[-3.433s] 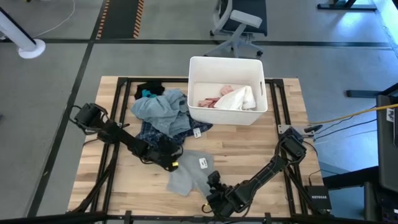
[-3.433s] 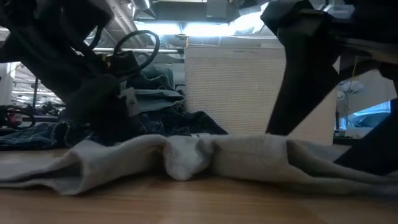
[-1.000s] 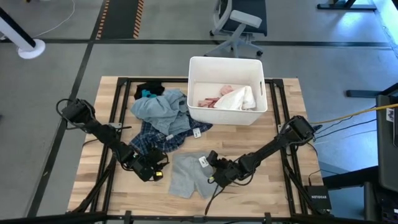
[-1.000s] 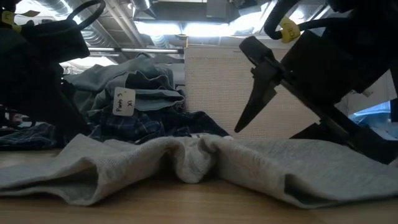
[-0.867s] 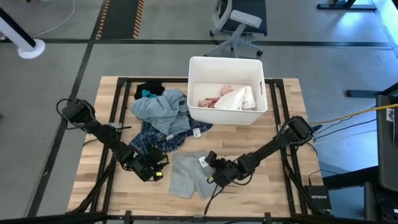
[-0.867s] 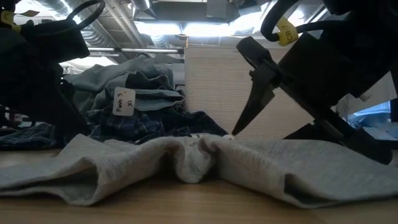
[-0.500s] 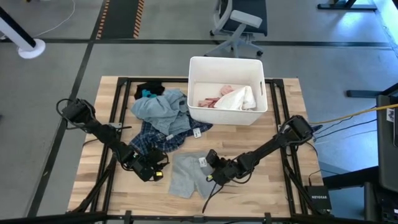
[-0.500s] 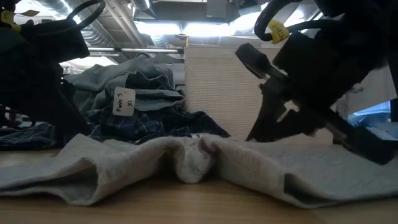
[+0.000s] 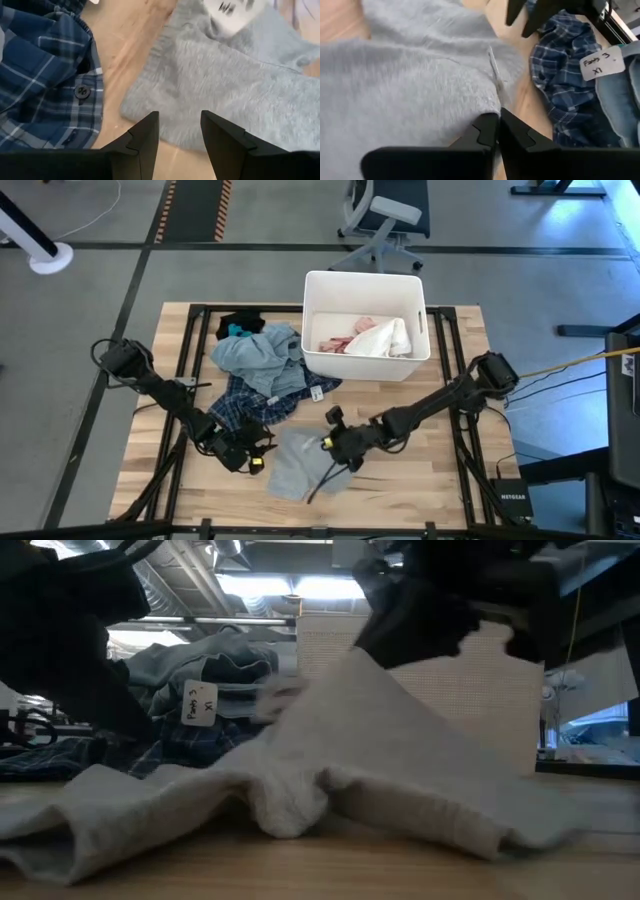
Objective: Sort clothes
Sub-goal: Put the gray boxer into the white laundry bin
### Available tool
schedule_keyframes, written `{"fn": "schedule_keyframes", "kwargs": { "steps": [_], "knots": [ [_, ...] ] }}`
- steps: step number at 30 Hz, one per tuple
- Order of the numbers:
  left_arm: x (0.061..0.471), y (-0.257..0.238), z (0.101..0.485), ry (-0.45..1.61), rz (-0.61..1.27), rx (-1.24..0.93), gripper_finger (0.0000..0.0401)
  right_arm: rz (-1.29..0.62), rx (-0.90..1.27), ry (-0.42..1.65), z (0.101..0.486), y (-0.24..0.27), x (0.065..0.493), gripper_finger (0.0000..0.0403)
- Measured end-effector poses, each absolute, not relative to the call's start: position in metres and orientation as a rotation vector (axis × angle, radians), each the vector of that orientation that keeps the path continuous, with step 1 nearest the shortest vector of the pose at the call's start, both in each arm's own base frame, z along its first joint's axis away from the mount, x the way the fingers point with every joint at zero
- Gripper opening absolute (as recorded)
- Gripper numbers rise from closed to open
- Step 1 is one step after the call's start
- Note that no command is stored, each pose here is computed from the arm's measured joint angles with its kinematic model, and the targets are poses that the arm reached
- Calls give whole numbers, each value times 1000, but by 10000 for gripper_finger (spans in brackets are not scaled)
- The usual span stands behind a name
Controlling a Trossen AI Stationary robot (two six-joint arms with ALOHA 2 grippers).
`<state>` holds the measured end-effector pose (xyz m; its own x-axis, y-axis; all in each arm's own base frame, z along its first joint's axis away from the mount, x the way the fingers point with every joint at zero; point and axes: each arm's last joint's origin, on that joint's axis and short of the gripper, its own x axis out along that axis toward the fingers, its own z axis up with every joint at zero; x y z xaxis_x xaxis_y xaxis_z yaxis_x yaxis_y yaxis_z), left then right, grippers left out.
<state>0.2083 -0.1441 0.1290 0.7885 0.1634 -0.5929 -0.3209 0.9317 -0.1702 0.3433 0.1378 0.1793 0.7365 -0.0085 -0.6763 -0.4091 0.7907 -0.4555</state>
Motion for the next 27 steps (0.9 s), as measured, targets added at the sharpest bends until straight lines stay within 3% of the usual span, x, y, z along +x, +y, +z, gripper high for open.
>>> {"fn": "schedule_keyframes", "kwargs": {
  "steps": [9,27],
  "knots": [
    [218,-140,102,647,327,-275,141,186,-407,651,201,117,369,31],
    [230,-138,87,619,338,-298,141,163,-297,483,181,118,400,35]
  ]
}}
